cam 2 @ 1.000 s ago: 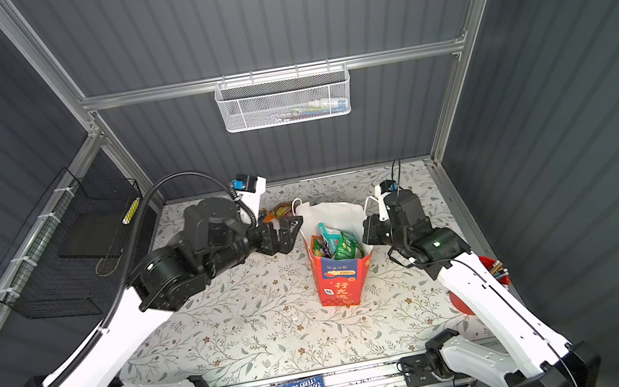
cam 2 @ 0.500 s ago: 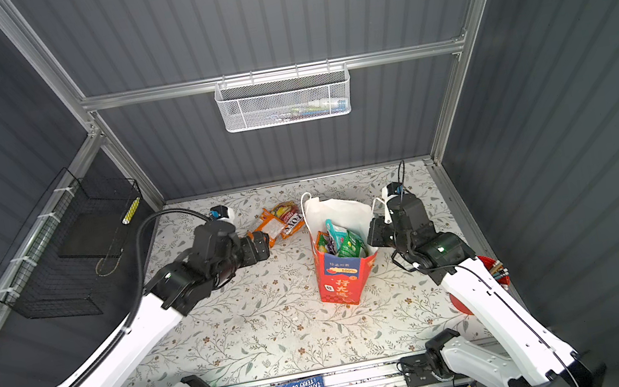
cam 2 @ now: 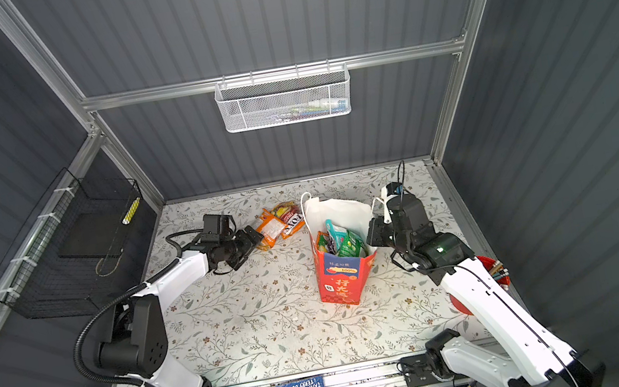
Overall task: Place the snacks into the paper bag
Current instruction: 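Grasp the large orange snack packet with the left gripper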
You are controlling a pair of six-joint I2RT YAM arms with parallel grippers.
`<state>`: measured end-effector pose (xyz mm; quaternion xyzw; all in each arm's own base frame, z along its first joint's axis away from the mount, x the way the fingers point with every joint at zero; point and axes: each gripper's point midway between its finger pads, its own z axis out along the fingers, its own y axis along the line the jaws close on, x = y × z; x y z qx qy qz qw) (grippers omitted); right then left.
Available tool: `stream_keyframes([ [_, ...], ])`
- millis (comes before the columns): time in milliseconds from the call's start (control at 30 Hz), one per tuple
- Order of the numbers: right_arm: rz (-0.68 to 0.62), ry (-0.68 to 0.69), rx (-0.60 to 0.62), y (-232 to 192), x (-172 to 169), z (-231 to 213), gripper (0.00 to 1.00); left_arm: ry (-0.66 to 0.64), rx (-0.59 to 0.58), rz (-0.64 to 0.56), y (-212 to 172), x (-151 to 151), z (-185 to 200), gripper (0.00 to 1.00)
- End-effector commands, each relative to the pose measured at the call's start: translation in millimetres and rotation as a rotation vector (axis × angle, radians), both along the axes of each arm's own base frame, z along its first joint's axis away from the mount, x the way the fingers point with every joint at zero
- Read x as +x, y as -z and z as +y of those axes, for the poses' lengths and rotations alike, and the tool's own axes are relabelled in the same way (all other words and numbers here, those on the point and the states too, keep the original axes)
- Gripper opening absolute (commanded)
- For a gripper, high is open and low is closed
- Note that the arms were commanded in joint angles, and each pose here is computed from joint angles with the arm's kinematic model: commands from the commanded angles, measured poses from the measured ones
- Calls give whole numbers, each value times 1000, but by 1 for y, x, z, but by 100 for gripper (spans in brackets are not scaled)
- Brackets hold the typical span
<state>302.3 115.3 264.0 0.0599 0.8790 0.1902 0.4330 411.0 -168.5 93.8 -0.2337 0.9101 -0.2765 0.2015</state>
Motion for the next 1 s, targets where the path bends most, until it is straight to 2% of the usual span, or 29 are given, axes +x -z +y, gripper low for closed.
stream_keyframes([
  [0, -69, 20, 6, -13, 12, -2, 0, -23, -113, 3, -6, 17, -14, 84],
  [133, -61, 10, 7, -12, 13, 0, 0, -57, -169, 23, 8, 25, -16, 80],
  [233, -59, 10, 7, -11, 13, 1, 0, -48, -230, 39, 17, 30, -24, 67],
  [433, -56, 7, 6, -10, 14, 1, 0, -47, -244, 47, 28, 39, -27, 58],
  [600, -57, 4, 7, -10, 13, 2, 0, -101, -241, 72, 41, 43, -12, 54],
  [733, -59, 6, 7, -11, 13, 1, 0, -114, -255, 88, 51, 45, -6, 47],
  [833, -59, 4, 8, -11, 13, 2, 0, -109, -266, 101, 58, 46, -6, 40],
  [967, -58, 4, 7, -11, 13, 2, 0, -109, -284, 116, 65, 45, -5, 27],
])
